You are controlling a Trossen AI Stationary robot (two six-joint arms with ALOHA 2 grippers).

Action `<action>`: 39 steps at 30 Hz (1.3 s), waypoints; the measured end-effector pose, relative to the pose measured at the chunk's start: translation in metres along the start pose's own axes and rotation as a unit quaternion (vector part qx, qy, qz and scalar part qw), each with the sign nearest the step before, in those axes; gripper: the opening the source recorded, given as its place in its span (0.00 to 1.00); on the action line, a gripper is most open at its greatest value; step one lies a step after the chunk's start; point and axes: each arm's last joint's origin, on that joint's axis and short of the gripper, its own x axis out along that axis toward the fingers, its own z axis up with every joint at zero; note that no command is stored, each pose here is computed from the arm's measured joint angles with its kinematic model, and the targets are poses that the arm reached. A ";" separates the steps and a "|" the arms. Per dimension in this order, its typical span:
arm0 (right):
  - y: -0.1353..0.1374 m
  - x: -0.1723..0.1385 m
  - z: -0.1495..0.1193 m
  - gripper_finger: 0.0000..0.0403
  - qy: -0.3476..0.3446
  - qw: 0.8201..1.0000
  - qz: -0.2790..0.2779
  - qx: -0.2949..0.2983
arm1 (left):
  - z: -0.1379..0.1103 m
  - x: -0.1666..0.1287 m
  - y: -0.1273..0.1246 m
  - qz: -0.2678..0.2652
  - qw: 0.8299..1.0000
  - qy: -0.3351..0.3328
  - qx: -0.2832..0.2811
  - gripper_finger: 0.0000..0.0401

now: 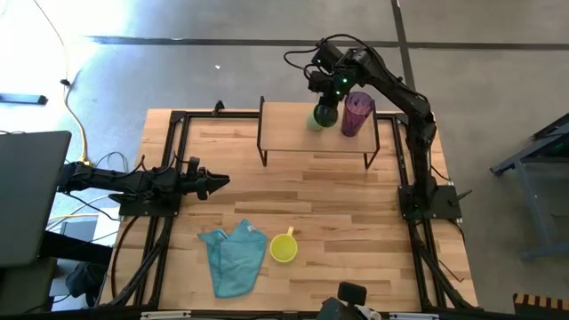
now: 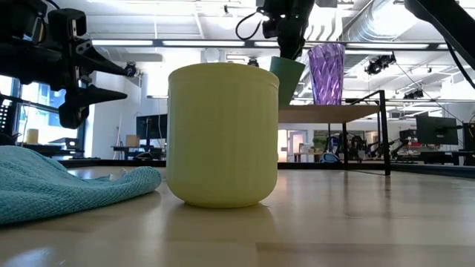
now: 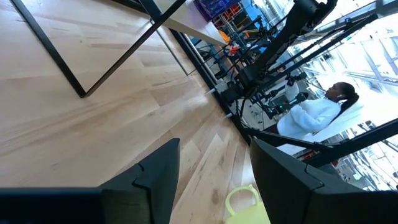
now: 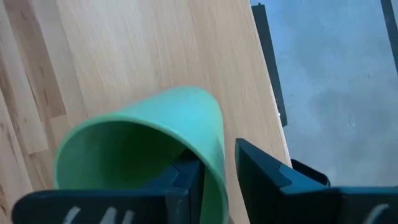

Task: Stack small to large cups/mugs on shelf
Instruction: Put the green cup on the shelf

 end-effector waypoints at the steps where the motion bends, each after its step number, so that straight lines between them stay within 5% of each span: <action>1: 0.000 0.000 0.000 0.21 -0.001 1.000 0.000 0.000 | 0.000 0.000 0.000 0.000 1.000 0.000 0.000 0.46; 39: 0.000 0.000 0.007 0.28 -0.036 0.999 0.002 0.009 | 0.000 0.000 0.000 0.000 1.000 0.001 0.004 0.46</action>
